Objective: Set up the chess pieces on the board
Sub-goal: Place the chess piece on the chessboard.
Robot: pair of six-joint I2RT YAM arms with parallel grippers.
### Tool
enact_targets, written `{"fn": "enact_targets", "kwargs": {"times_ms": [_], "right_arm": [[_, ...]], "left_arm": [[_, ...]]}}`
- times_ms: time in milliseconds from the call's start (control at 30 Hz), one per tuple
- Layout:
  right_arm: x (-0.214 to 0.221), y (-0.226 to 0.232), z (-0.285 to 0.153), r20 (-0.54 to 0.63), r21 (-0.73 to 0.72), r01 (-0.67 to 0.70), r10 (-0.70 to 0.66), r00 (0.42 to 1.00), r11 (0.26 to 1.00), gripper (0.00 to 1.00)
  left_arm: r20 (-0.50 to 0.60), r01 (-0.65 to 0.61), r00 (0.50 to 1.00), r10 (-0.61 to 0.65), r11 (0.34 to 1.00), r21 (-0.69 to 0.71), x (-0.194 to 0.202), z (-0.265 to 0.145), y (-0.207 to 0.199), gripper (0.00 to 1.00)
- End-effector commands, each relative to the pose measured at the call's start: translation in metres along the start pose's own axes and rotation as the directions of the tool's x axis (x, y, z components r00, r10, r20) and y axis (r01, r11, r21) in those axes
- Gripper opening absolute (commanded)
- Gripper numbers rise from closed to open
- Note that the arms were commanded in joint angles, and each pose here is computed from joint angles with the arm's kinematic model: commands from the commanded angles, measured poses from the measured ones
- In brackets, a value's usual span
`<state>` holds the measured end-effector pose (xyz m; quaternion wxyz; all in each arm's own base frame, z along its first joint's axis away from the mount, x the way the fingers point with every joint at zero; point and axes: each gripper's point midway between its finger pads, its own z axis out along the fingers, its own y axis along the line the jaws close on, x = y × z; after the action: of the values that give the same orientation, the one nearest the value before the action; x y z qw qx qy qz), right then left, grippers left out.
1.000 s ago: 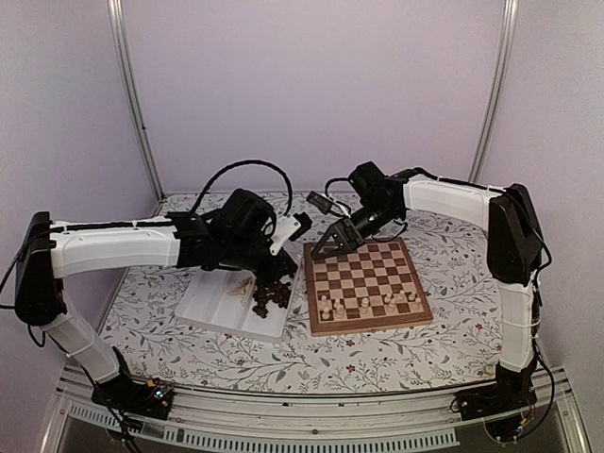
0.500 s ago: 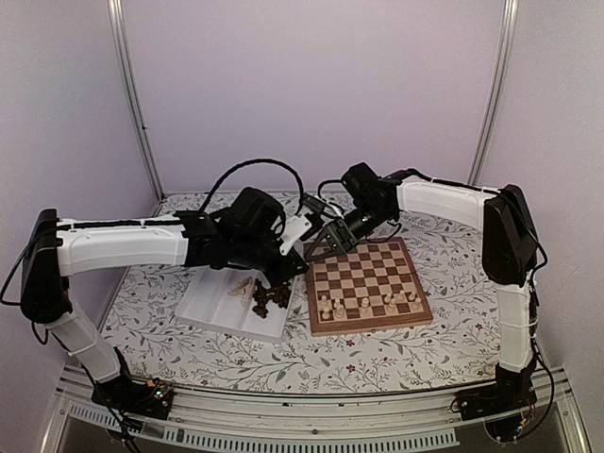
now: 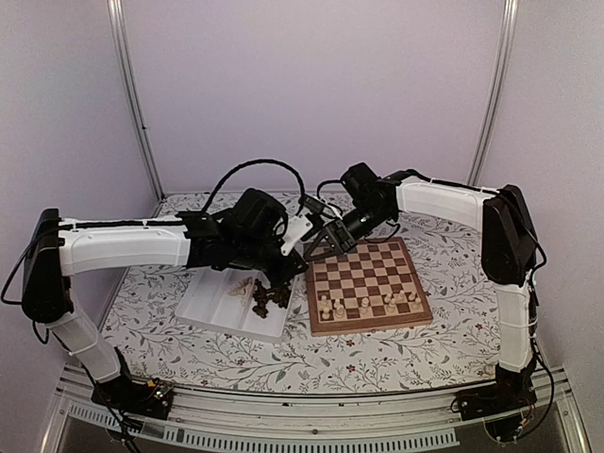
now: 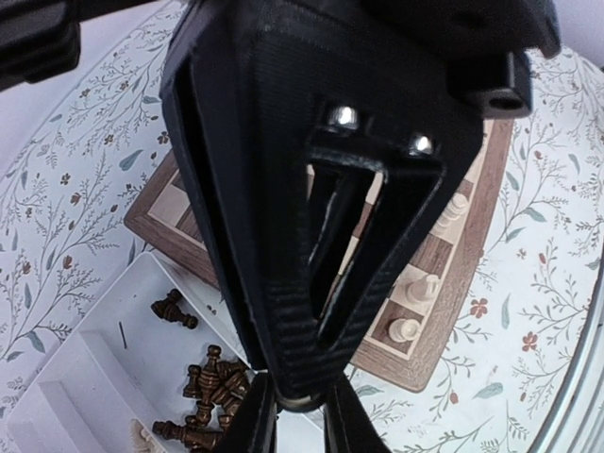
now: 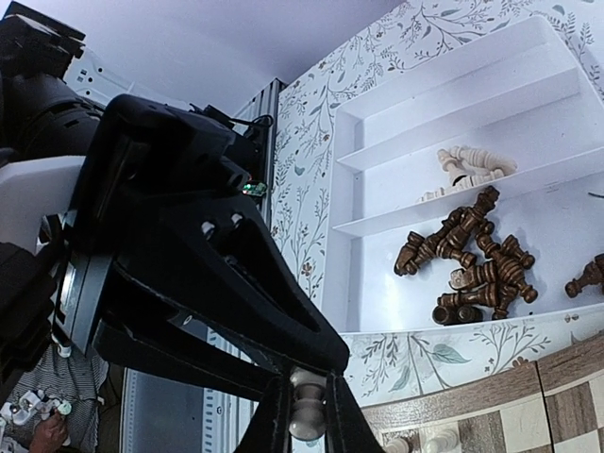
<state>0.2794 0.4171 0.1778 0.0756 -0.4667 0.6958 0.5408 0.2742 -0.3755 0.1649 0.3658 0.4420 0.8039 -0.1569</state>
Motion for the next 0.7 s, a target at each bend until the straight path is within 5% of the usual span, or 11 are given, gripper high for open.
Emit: {"fn": "enact_targets", "kwargs": {"times_ms": [0, 200, 433, 667], "right_arm": [[-0.001, -0.006, -0.001, -0.012, 0.071, 0.036, -0.036, 0.999, 0.997, 0.08], [0.007, -0.028, -0.032, -0.052, 0.278, 0.113, -0.102, 0.993, 0.954, 0.06], [0.040, -0.050, -0.073, -0.230, 0.510, 0.264, -0.166, 0.959, 0.818, 0.06], [0.074, -0.052, -0.097, -0.397, 0.574, 0.340, -0.110, 0.911, 0.745, 0.06]], "left_arm": [[0.005, -0.002, 1.000, 0.003, 0.997, -0.079, -0.007, 0.001, 0.009, 0.23], [0.027, -0.084, 0.995, 0.091, 0.979, -0.186, -0.006, -0.024, 0.027, 0.37], [0.138, -0.103, 0.976, 0.169, 0.913, -0.395, -0.041, -0.064, 0.067, 0.60], [0.235, -0.006, 0.963, 0.133, 0.881, -0.473, -0.043, -0.080, 0.110, 0.61]]}}
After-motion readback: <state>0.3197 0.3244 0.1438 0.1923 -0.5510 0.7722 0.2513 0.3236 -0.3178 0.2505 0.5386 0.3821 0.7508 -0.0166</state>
